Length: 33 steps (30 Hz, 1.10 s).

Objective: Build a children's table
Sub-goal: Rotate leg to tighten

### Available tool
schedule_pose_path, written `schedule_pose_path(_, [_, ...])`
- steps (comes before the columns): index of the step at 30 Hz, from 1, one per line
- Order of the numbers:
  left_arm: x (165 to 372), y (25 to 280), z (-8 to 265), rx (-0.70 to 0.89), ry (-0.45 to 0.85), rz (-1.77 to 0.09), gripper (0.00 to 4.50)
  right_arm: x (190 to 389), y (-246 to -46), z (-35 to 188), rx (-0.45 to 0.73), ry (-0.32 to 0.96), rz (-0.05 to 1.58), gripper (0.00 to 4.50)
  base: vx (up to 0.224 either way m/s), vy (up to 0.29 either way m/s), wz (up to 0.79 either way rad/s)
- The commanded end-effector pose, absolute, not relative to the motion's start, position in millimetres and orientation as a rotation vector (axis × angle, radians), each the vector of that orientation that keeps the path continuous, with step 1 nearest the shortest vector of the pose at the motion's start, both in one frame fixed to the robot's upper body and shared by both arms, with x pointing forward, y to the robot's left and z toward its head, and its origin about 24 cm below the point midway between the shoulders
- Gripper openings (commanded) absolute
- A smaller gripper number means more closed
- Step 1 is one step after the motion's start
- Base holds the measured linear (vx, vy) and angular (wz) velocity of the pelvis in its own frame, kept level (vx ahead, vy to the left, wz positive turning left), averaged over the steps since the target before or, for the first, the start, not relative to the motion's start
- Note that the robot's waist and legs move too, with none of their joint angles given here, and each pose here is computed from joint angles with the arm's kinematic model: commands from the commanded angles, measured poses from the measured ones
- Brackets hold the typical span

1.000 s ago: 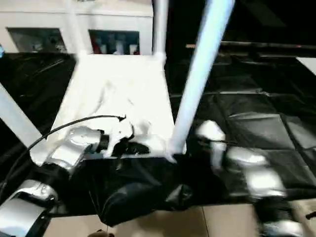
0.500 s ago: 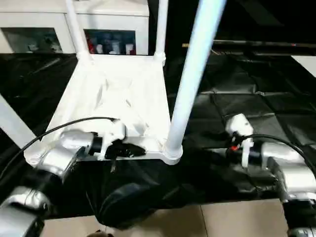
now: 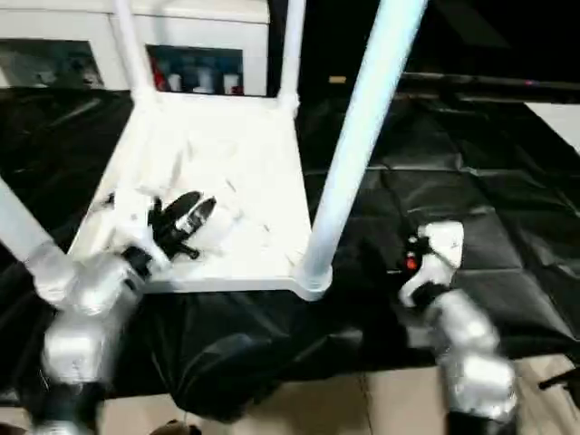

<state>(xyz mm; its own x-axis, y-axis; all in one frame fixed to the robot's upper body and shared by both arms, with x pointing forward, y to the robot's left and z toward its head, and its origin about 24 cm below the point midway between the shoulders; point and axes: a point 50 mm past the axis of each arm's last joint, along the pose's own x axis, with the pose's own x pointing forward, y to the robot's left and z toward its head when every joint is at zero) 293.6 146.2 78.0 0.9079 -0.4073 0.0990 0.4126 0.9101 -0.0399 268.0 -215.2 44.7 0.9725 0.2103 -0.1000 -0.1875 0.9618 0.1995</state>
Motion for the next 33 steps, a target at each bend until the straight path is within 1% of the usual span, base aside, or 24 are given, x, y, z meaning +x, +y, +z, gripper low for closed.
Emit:
schedule_pose_path(1, [290, 155, 83, -0.026, -0.115, -0.28, 1.83, 266.8, -211.5, 49, 0.138, 0.123, 0.208, 4.5, 0.0, 0.0, 0.0])
schedule_pose_path(3, [283, 160, 74, -0.021, -0.075, -0.21, 1.83, 263.5, -200.4, 49, 0.085, 0.129, 0.28, 4.5, 0.0, 0.0, 0.0])
schedule_pose_path(4, [283, 160, 74, -0.021, -0.075, -0.21, 1.83, 263.5, -200.4, 49, 0.085, 0.129, 0.28, 4.5, 0.0, 0.0, 0.0])
schedule_pose_path(5, [276, 161, 71, -0.01, -0.075, -0.198, 1.83, 258.4, -196.1, 49, 0.068, 0.118, 0.303, 4.5, 0.0, 0.0, 0.0])
schedule_pose_path(7, [273, 161, 71, 0.005, -0.078, -0.194, 1.83, 256.3, -194.8, 48, 0.069, 0.114, 0.301, 4.5, 0.0, 0.0, 0.0])
schedule_pose_path(9, [267, 162, 66, 0.037, -0.062, -0.176, 1.83, 249.8, -192.5, 46, 0.073, 0.114, 0.318, 4.5, 0.0, 0.0, 0.0])
schedule_pose_path(16, [265, 163, 67, 0.055, -0.086, -0.106, 1.83, 247.2, -185.6, 45, 0.059, 0.104, 0.368, 4.5, 0.001, -0.003, 0.07])
schedule_pose_path(17, [264, 167, 67, 0.028, -0.089, -0.082, 1.83, 247.0, -184.6, 44, 0.046, 0.103, 0.379, 4.5, 0.026, -0.042, 0.56])
schedule_pose_path(18, [264, 167, 67, 0.028, -0.089, -0.082, 1.83, 247.0, -184.6, 44, 0.046, 0.103, 0.379, 4.5, 0.026, -0.042, 0.56])
schedule_pose_path(19, [263, 176, 68, -0.002, -0.101, -0.02, 1.83, 245.3, -184.9, 41, 0.054, 0.11, 0.388, 4.5, 0.002, -0.086, 0.47])
schedule_pose_path(23, [259, 184, 73, -0.008, -0.137, 0.036, 1.83, 242.3, -187.0, 39, 0.091, 0.124, 0.382, 4.5, 0.006, -0.144, 0.35])
schedule_pose_path(25, [254, 188, 76, 0.022, -0.149, 0.033, 1.83, 239.3, -186.5, 39, 0.069, 0.122, 0.411, 4.5, 0.0, -0.127, -0.03])
schedule_pose_path(26, [254, 188, 76, 0.026, -0.15, 0.034, 1.83, 239.3, -186.8, 39, 0.068, 0.122, 0.41, 4.5, 0.0, 0.0, 0.0])
schedule_pose_path(27, [250, 192, 78, 0.071, -0.157, 0.062, 1.83, 239.2, -191.3, 37, 0.064, 0.128, 0.397, 4.5, 0.0, 0.0, 0.0])
schedule_pose_path(30, [249, 197, 79, 0.1, -0.162, 0.097, 1.83, 239.4, -193.2, 37, 0.061, 0.13, 0.391, 4.5, 0.002, 0.035, -0.01])
schedule_pose_path(33, [238, 225, 89, 0.189, -0.239, 0.234, 1.83, 238.6, -200.2, 42, 0.022, 0.137, 0.431, 4.5, 0.002, 0.103, 0.06])
